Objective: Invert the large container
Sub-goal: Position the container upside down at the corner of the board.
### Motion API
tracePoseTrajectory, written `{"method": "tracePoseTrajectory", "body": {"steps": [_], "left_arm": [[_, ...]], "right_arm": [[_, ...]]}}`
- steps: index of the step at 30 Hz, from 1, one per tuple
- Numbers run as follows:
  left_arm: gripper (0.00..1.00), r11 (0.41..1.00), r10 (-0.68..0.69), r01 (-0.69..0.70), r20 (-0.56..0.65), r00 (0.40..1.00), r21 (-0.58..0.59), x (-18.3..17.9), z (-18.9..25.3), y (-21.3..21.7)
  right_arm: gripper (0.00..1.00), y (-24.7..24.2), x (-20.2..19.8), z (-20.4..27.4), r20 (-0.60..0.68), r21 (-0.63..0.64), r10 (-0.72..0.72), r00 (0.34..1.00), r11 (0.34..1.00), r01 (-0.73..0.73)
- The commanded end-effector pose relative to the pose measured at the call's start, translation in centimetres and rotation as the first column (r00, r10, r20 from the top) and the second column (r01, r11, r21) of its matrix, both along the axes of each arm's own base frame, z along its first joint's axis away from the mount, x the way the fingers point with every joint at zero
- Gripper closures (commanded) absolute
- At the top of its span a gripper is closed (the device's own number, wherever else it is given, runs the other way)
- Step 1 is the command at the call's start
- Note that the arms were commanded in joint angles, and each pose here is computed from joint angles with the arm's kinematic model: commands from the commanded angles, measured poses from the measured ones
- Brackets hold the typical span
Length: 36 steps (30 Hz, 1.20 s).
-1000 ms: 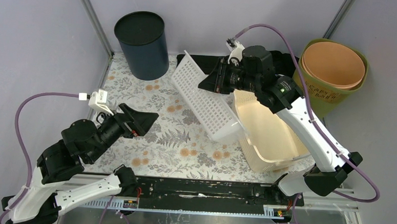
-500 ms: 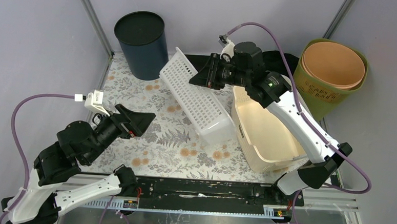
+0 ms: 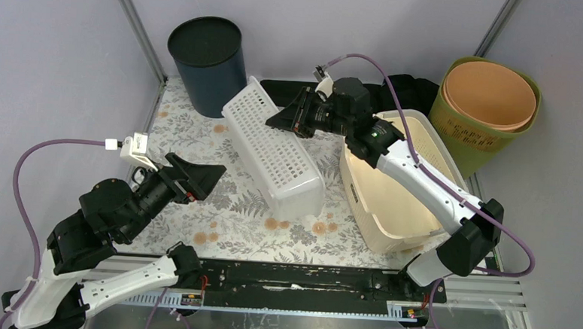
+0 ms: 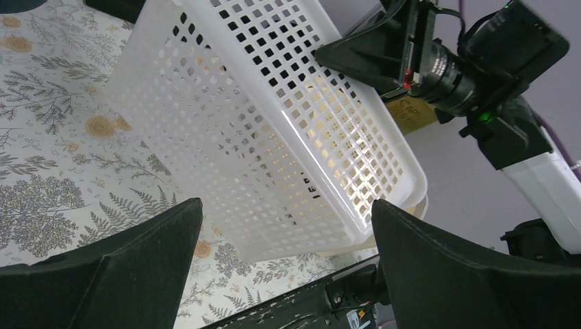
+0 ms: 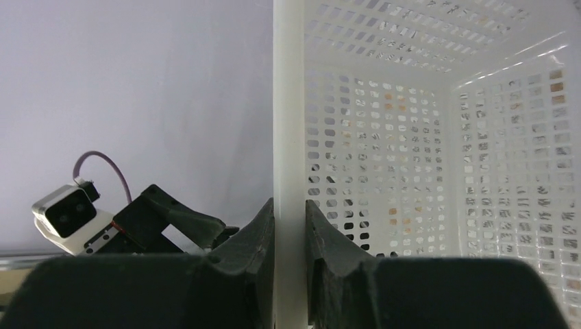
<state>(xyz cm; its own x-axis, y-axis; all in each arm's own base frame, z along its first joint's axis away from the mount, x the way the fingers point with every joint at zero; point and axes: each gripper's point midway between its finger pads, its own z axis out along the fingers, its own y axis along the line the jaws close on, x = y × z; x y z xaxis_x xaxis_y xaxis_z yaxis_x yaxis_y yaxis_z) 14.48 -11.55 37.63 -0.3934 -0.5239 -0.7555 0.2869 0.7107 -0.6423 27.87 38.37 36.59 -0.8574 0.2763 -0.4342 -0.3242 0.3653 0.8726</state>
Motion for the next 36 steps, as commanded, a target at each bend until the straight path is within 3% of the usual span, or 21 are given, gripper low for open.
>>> {"method": "tracePoseTrajectory", "body": {"steps": [1,15,36], "left_arm": [[0.00,1.000,0.028,-0.028,0.033,0.999,-0.011,-0.1,1.3,1.1],[0.00,0.999,0.031,-0.029,0.054,0.998,-0.038,-0.6,2.5,1.9],[0.00,0.994,0.041,-0.029,0.124,0.991,-0.101,-2.2,5.6,4.5]], "right_arm": [[0.91,0.7,-0.4,6.3,0.068,0.261,0.011,0.998,0.965,-0.028],[0.91,3.7,0.6,5.2,-0.043,0.387,0.013,0.999,0.922,0.005],[0.91,9.6,1.8,2.8,-0.135,0.454,0.008,0.991,0.889,0.055]]}}
